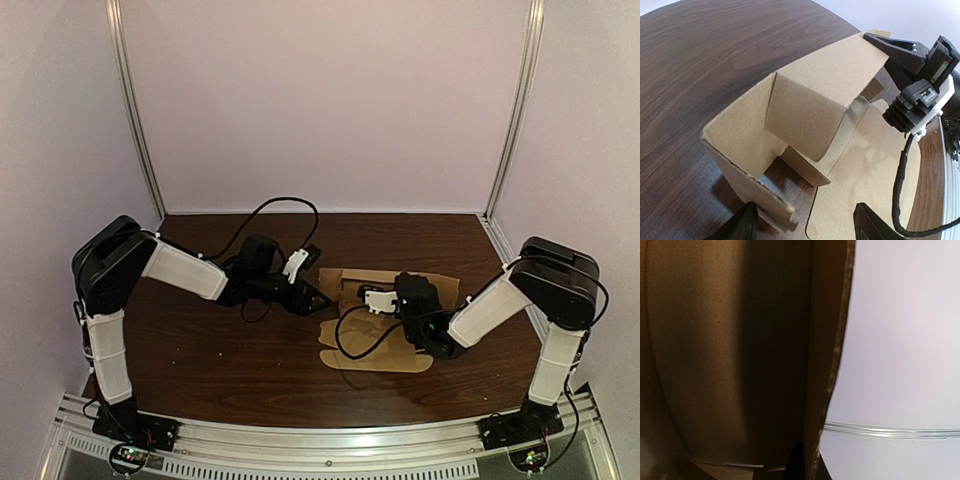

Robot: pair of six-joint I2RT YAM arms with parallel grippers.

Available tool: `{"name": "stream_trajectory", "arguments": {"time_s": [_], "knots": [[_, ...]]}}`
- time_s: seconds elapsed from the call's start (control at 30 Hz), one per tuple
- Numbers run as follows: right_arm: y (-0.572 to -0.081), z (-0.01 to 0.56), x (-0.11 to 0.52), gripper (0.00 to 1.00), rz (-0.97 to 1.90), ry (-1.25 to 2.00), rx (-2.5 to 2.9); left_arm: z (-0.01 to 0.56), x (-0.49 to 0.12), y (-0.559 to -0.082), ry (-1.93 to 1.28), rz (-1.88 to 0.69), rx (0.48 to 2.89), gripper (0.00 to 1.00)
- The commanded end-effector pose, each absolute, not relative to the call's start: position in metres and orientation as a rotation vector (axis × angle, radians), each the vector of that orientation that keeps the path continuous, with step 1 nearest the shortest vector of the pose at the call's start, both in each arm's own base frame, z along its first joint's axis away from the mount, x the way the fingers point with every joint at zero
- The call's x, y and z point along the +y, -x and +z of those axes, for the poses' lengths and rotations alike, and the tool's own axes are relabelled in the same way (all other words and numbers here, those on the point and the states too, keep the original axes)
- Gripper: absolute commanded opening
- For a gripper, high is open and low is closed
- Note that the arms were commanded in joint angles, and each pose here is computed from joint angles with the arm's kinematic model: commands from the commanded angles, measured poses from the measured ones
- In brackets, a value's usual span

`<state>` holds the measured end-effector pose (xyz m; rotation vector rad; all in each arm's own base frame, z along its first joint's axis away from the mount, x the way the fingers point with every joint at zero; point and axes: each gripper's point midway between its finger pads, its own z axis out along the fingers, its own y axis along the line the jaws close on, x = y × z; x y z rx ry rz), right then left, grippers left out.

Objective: Fold the paper box

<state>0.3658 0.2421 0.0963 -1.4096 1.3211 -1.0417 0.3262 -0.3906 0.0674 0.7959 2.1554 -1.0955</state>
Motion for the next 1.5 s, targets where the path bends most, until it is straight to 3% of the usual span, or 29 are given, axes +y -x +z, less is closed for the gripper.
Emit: {"name": "stream_trajectory", "arguments": {"time_s": [0.0, 0.3, 0.6, 0.93, 1.47], "knots": [[-0.356, 0.076, 0.241, 0.0, -1.075, 1.498, 1.295, 0.077, -0.406, -0.326, -0.866, -1.101, 2.078, 0.67], [-0.351, 0.07, 0.238, 0.0, -1.124, 1.525, 1.213, 0.098, -0.337, -0.338, -0.776, -0.65, 2.128, 0.69], [-0.351, 0.078, 0.242, 0.0, -1.122, 1.526, 1.177, 0.114, -0.264, -0.367, -0.48, -0.585, 2.134, 0.66], [-0.353, 0.087, 0.246, 0.0, -1.111, 1.523, 1.182, 0.078, -0.309, -0.389, -0.545, -0.755, 2.185, 0.64], [-0.349, 0.085, 0.248, 0.0, -1.131, 1.55, 1.163, 0.075, -0.404, -0.344, -0.884, -0.96, 2.03, 0.65]]}}
